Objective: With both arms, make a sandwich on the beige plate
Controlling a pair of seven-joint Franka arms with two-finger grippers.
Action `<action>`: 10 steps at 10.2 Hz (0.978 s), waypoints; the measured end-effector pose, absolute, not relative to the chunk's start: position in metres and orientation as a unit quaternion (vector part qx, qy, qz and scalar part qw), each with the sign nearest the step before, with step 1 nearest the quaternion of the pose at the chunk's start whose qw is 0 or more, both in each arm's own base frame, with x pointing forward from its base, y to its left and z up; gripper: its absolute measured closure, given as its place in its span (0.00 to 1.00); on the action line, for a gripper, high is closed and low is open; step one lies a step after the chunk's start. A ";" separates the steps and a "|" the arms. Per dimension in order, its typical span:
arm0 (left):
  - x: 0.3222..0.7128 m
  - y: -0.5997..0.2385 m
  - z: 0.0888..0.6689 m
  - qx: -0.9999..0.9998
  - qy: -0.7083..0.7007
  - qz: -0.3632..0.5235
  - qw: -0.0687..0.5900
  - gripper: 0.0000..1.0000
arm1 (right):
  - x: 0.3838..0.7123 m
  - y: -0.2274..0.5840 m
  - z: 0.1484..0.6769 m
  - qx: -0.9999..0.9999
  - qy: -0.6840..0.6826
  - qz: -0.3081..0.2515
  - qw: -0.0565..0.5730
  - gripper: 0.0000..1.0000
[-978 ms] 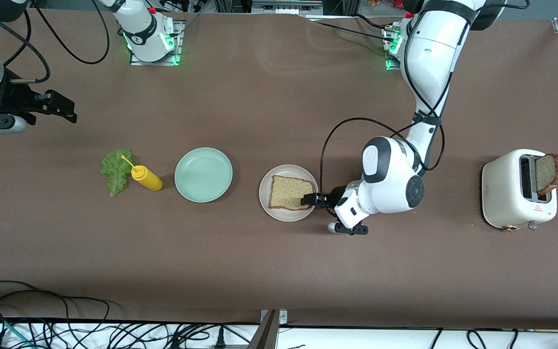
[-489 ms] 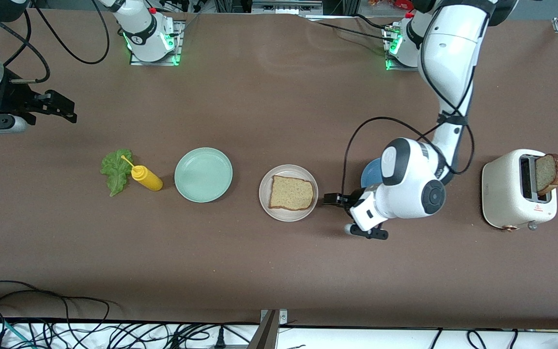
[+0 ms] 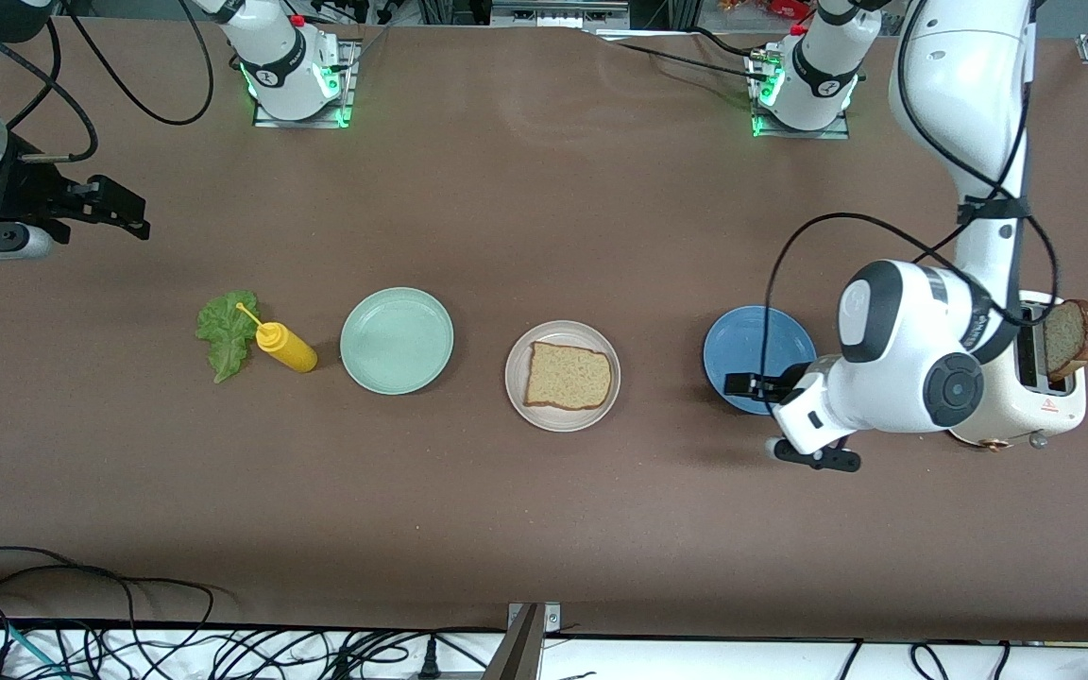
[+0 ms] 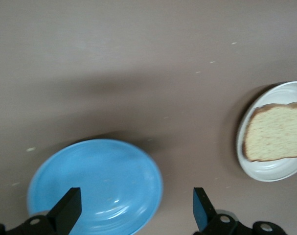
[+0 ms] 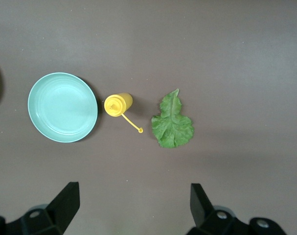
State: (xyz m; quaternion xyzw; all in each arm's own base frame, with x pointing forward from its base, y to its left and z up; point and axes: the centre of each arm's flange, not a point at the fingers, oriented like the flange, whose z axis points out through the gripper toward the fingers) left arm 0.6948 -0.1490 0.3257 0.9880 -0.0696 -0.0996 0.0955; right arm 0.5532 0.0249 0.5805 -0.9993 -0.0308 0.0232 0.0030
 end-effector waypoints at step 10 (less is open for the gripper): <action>0.671 -0.036 0.481 0.997 -0.032 -0.060 0.023 0.00 | 0.553 0.025 0.581 -0.999 -0.031 0.023 0.003 0.00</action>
